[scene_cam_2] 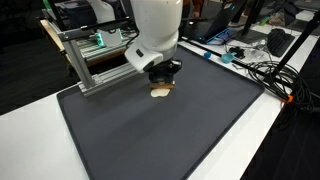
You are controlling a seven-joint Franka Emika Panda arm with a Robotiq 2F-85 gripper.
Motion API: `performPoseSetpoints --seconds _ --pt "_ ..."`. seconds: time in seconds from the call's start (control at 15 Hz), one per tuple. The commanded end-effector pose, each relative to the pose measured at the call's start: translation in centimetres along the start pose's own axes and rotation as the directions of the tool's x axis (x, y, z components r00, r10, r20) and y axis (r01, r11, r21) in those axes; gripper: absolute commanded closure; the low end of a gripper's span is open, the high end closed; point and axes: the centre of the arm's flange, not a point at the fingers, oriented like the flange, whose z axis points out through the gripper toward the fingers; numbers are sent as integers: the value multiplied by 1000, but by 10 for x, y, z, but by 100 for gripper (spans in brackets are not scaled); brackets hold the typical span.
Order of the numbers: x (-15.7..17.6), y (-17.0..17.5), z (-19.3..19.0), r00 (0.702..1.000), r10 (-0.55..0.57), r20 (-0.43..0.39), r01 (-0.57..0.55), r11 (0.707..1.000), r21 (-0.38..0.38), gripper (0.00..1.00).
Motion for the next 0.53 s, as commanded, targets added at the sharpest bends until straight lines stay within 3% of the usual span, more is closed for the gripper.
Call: performPoseSetpoints --seconds 0.0,0.27,0.47 --pt "22 -9 -23 999 31 -10 -31 999 -30 79" --pt "29 -12 -29 999 39 -16 -40 997 -59 79" --pt "29 -20 -13 999 34 2 -34 994 -107 79"
